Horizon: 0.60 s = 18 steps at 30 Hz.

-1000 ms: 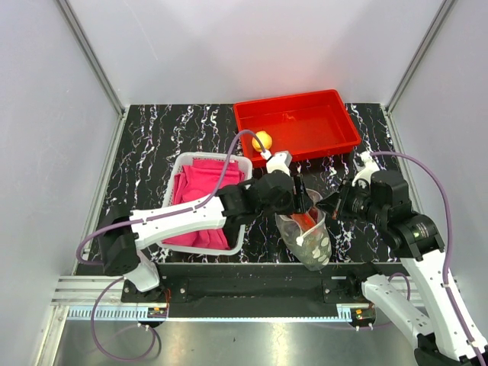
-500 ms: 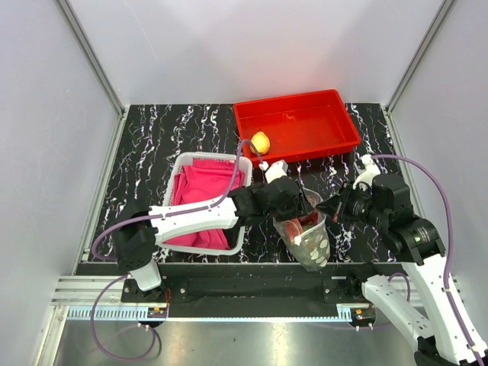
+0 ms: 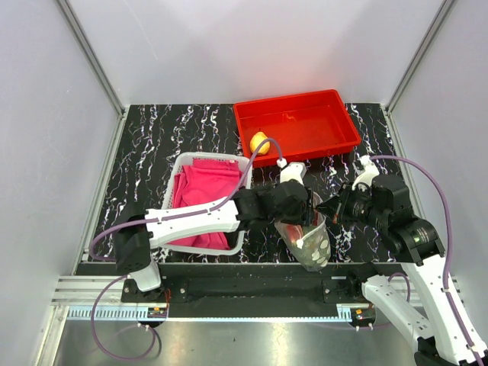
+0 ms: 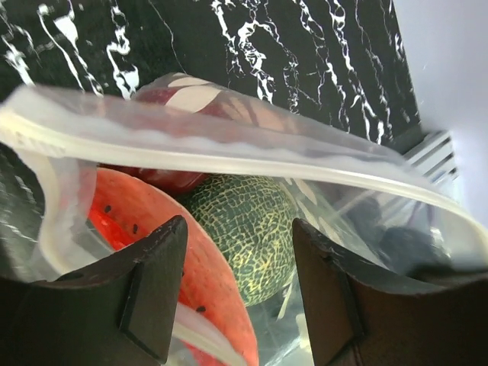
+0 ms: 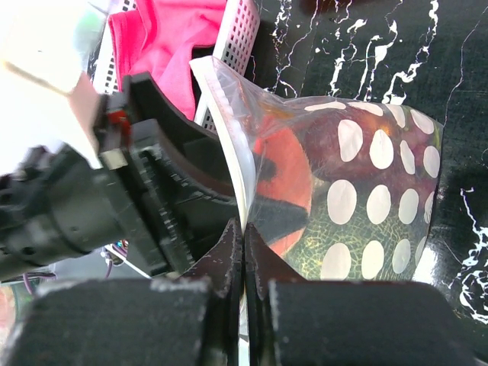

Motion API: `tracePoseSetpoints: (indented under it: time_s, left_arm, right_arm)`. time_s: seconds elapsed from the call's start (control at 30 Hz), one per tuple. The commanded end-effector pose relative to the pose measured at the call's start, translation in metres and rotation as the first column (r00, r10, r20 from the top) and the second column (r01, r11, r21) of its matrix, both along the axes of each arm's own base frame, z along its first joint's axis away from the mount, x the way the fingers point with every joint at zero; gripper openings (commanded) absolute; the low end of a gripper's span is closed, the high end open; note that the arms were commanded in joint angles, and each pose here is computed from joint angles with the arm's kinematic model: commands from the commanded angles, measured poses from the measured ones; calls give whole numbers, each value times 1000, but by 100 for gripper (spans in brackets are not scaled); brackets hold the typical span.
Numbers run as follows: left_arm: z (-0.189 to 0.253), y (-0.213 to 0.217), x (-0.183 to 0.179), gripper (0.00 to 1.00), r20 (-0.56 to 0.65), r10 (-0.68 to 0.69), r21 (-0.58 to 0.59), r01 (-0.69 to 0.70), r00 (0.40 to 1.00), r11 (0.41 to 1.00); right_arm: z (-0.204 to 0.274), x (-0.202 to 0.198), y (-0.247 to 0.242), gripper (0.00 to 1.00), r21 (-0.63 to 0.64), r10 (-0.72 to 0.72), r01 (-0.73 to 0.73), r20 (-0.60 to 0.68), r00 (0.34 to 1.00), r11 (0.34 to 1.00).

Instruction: Open the zip-top bag and remove the fake food

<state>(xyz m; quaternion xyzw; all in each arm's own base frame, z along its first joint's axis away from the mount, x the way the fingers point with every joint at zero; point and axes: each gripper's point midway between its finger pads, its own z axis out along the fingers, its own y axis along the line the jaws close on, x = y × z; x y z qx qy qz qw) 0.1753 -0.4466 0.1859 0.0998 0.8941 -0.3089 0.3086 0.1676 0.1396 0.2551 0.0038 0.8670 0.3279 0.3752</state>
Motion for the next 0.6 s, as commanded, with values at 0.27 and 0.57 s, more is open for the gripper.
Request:
tracePoseSetpoints:
  time_s: [0.27, 0.57]
  left_arm:
    - [17, 8, -9, 64, 68, -222, 160, 209, 973, 965]
    - [21, 24, -5, 63, 84, -296, 291, 260, 952, 921]
  right_arm:
    - [34, 3, 3, 0, 23, 34, -38, 144, 989, 999]
    - [50, 9, -8, 0, 9, -29, 28, 228, 973, 1000]
